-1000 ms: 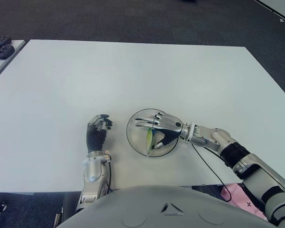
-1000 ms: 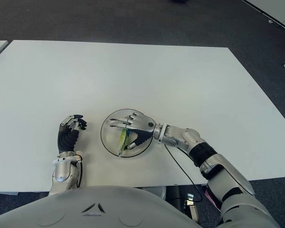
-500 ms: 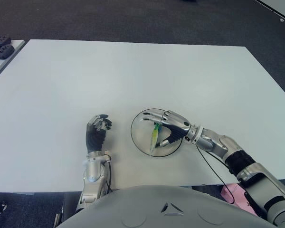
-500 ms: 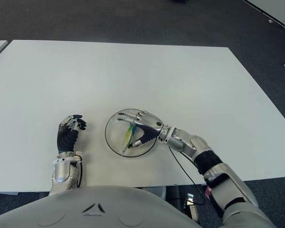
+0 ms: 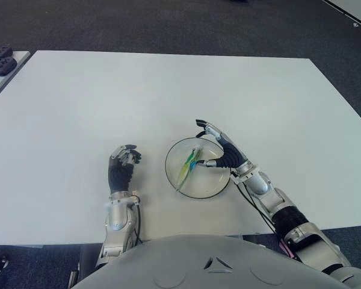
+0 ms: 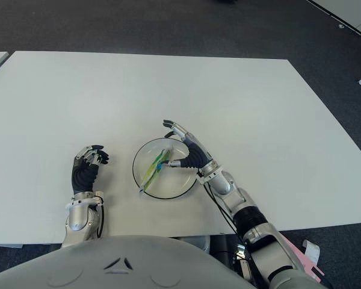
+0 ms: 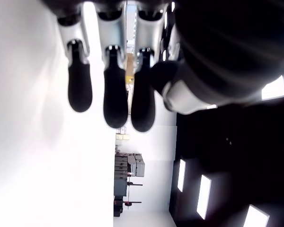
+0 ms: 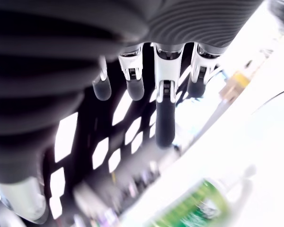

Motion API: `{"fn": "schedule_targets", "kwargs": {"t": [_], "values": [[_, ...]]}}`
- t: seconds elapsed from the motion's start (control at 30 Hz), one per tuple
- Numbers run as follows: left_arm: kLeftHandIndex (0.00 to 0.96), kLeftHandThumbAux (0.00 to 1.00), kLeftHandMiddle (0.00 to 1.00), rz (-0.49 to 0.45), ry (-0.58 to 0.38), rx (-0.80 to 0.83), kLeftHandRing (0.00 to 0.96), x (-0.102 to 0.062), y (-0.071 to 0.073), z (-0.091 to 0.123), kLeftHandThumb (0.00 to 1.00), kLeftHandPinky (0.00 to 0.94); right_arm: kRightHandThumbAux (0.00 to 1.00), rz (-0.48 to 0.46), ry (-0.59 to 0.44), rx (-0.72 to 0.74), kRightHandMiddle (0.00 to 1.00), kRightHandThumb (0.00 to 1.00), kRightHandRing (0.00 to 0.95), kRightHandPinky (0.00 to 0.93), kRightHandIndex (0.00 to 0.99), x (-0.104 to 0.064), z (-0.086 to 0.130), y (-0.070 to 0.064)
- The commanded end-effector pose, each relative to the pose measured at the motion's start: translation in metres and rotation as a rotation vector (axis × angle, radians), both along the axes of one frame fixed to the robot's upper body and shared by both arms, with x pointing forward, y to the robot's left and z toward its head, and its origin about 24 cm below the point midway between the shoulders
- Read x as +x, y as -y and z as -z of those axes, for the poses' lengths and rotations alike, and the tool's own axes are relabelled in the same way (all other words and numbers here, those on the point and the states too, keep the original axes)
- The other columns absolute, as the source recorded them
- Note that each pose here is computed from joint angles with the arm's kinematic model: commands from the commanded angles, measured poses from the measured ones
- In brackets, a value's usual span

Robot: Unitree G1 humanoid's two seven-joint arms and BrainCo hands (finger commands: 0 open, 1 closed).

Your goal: Put the toothpaste on the table into the plate.

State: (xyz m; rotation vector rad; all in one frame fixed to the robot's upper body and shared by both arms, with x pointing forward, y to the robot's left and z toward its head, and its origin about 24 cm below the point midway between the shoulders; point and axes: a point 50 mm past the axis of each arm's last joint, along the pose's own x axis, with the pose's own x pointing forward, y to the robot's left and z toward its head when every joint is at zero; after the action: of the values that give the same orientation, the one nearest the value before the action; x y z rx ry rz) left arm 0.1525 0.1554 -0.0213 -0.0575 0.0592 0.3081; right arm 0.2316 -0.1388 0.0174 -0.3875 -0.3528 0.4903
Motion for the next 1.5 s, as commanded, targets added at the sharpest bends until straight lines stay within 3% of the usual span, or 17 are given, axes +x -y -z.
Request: {"fn": "schedule_targets", "kwargs": {"t": [0.03, 0.23, 0.5, 0.67, 1.0, 1.3, 1.5], "values": [[0.429, 0.719, 0.569, 0.002, -0.084, -0.043, 0.563, -0.003, 0.004, 0.013, 0.703, 0.543, 0.735, 0.154, -0.211, 0.274, 0.099, 0.126, 0.068, 0.128, 0.099, -0.002, 0.013, 0.008], [0.429, 0.719, 0.569, 0.005, -0.086, -0.045, 0.565, -0.003, 0.003, 0.013, 0.702, 0.547, 0.738, 0.262, -0.342, 0.416, 0.163, 0.267, 0.127, 0.187, 0.184, -0.002, 0.025, 0.011], [0.429, 0.719, 0.564, -0.002, -0.103, -0.039, 0.565, -0.001, 0.003, 0.012, 0.704, 0.551, 0.722, 0.344, -0.412, 0.447, 0.195, 0.39, 0.153, 0.19, 0.256, -0.005, 0.027, 0.01], [0.429, 0.719, 0.565, 0.002, -0.104, -0.036, 0.57, -0.001, 0.004, 0.011, 0.703, 0.557, 0.717, 0.371, -0.447, 0.474, 0.194, 0.392, 0.152, 0.177, 0.259, -0.006, 0.026, 0.009], [0.429, 0.719, 0.567, 0.004, -0.105, -0.031, 0.569, -0.001, 0.003, 0.01, 0.703, 0.547, 0.756, 0.405, -0.56, 0.691, 0.181, 0.399, 0.152, 0.208, 0.265, -0.006, 0.029, 0.011], [0.429, 0.718, 0.571, 0.015, -0.093, -0.015, 0.573, -0.001, 0.002, 0.01, 0.702, 0.555, 0.766, 0.462, -0.728, 0.994, 0.199, 0.433, 0.183, 0.282, 0.29, -0.006, 0.038, 0.019], [0.429, 0.719, 0.571, 0.015, -0.094, -0.019, 0.577, -0.001, 0.002, 0.01, 0.702, 0.565, 0.843, 0.485, -0.802, 1.155, 0.211, 0.355, 0.193, 0.257, 0.298, -0.006, 0.048, 0.028]]}}
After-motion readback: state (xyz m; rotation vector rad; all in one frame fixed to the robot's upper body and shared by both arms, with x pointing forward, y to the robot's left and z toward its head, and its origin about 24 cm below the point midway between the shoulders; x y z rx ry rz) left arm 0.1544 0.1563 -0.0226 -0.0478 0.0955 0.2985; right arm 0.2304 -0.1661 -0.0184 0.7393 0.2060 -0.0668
